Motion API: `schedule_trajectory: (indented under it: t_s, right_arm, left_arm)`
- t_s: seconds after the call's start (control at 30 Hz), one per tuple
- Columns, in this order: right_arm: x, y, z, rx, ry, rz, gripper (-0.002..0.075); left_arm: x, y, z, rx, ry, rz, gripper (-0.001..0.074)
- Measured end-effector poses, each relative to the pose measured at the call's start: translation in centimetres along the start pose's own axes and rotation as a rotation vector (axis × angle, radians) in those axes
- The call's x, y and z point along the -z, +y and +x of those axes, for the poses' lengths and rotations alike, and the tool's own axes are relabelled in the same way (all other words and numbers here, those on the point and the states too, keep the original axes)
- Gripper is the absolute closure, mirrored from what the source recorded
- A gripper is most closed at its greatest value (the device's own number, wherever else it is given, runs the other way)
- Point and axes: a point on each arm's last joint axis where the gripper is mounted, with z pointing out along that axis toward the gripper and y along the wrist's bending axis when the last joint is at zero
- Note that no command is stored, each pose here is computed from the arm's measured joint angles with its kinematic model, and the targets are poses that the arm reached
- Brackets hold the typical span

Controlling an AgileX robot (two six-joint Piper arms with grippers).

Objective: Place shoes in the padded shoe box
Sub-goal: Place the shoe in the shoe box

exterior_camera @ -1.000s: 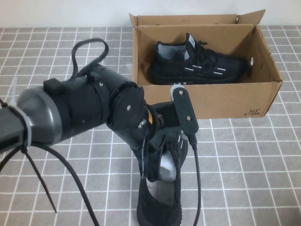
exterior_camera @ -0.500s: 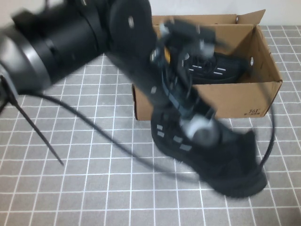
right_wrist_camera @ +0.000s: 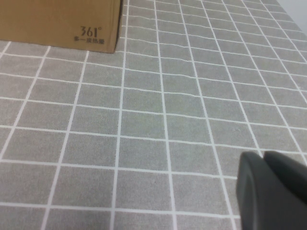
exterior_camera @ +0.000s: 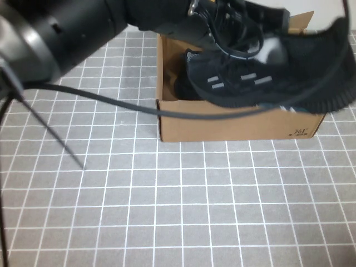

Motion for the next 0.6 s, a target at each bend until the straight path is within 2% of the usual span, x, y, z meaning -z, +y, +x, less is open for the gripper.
schedule_trajectory:
  t_s: [0.23, 0.6]
  right_arm:
    - [0.0, 0.0, 0.0, 0.000, 0.000, 0.000, 0.0734]
    - [0.0, 0.0, 0.0, 0.000, 0.000, 0.000, 0.0734]
  left_arm:
    - [-4.0, 2.5, -1.0, 0.063, -0.132, -0.043, 0.0732]
    - [-9.3, 4.2, 0.0, 0.116, -0.199, -0.066, 0.0732]
